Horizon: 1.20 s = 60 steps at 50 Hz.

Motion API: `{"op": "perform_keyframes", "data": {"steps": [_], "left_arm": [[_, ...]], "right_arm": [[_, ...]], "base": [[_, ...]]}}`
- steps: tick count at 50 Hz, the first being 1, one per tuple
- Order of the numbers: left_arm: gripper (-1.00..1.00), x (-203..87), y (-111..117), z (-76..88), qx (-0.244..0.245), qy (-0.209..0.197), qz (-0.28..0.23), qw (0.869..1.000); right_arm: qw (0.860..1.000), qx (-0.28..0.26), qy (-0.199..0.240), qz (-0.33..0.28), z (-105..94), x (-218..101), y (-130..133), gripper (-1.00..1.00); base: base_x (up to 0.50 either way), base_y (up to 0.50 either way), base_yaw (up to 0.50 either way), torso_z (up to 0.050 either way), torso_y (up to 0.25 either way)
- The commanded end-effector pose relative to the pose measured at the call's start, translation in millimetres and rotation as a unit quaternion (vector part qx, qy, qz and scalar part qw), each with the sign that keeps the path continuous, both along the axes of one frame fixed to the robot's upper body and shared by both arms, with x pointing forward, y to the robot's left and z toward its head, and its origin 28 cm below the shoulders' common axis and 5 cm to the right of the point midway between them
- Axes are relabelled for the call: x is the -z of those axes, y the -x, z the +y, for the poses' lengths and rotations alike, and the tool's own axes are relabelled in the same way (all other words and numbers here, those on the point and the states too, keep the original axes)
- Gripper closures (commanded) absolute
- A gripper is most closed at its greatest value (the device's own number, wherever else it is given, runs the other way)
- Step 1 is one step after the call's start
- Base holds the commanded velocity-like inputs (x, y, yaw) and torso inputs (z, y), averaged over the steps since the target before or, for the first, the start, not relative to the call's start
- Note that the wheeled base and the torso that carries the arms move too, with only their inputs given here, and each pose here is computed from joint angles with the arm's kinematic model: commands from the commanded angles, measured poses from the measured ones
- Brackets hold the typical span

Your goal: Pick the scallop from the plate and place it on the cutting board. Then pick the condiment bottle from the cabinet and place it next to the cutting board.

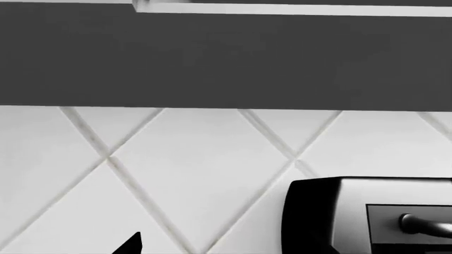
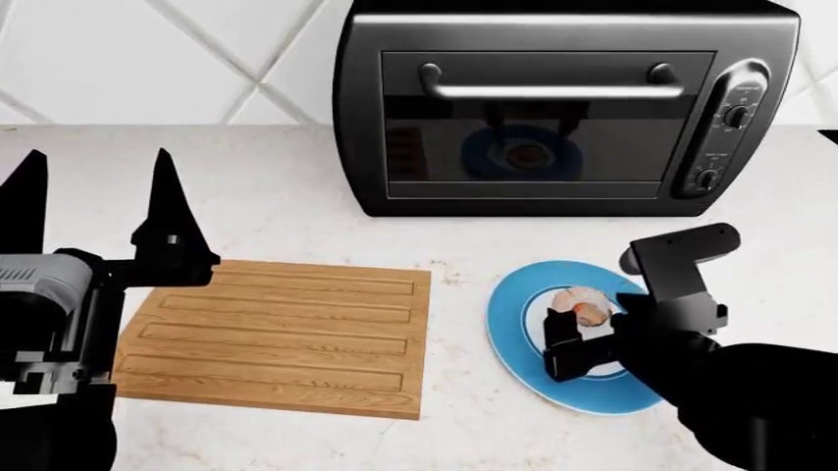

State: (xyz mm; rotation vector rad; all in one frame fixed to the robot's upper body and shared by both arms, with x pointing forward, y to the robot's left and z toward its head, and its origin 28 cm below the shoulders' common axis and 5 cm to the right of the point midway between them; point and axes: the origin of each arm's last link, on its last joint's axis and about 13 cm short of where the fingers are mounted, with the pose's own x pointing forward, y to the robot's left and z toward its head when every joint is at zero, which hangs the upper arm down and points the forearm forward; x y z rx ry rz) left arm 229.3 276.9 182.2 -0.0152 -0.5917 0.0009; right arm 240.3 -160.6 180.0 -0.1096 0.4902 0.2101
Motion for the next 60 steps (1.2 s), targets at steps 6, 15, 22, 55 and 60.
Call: {"op": "perform_keyframes", "data": {"steps": [6,15,22,55,60], "left_arm": [[-1.0,1.8,-0.2,0.0,0.001,0.001,0.002,1.0],[-1.0,2.4,-0.1,0.1,0.003,0.001,0.003,1.0],[-1.0,2.7,-0.2,0.3,0.002,0.002,0.003,1.0],[-1.0,2.9,-0.1,0.0,0.001,0.001,0.002,1.0],[-1.0,2.6,0.0,0.0,0.001,0.002,0.002,1.0]], "right_arm": [[1.0,-0.003,0.002,0.009,1.3,3.7,-2.3,-1.0],[1.0,-0.006,0.003,0.012,1.5,4.6,-3.1,-1.0],[1.0,-0.002,0.006,0.012,0.6,5.6,-4.1,-1.0],[1.0,-0.003,0.022,0.0,0.7,5.2,-0.9,1.0],[1.0,-0.003,0.025,-0.004,1.0,4.3,-1.2,1.0]], "base": [[0.0,0.0,0.0,0.0,0.0],[0.0,0.0,0.0,0.0,0.0],[0.0,0.0,0.0,0.0,0.0],[0.0,0.0,0.0,0.0,0.0],[0.0,0.0,0.0,0.0,0.0]]}}
